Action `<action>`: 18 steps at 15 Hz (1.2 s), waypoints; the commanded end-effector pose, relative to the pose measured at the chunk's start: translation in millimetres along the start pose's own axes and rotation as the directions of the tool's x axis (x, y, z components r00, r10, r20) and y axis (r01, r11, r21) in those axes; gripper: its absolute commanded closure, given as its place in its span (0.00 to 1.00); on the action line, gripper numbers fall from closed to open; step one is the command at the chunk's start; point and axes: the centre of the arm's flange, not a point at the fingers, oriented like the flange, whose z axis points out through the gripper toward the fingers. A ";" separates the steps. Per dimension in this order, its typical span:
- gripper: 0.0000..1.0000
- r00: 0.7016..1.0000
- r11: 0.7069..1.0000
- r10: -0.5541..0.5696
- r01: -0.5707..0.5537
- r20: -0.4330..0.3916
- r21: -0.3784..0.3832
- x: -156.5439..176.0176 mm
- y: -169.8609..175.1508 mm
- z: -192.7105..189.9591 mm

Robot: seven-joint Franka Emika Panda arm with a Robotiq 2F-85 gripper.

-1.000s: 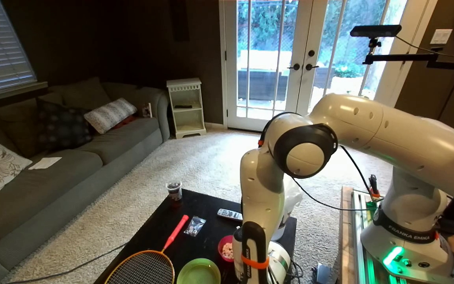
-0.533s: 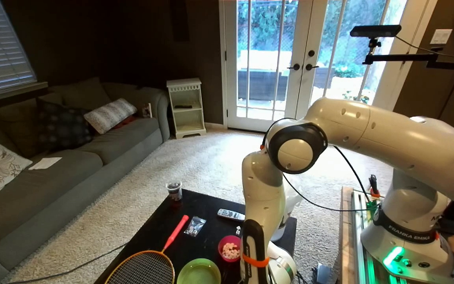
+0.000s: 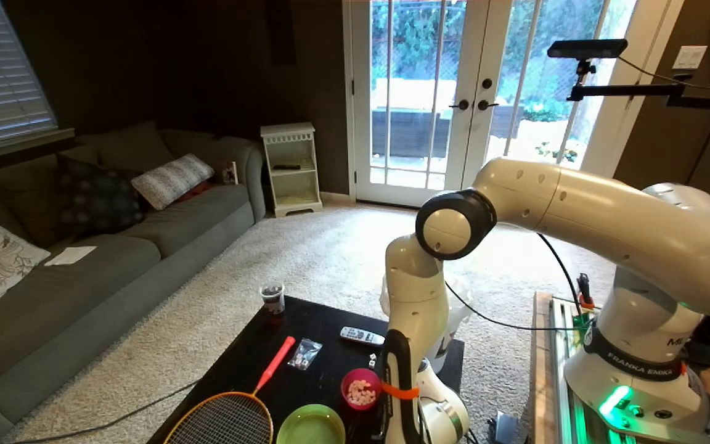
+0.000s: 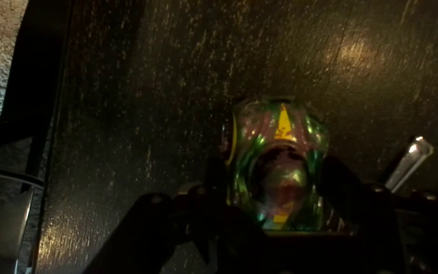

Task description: Turn the car to the left

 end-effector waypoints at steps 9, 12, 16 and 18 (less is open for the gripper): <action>0.56 0.982 0.982 0.187 -0.187 0.013 0.022 -2.5 8.2 7.0; 0.56 0.978 0.978 0.207 -0.207 0.013 0.022 -2.3 9.0 8.6; 0.56 0.974 0.974 0.226 -0.226 0.012 0.017 -1.5 8.0 8.0; 0.19 0.973 0.973 0.230 -0.230 0.019 0.011 -0.8 7.8 7.3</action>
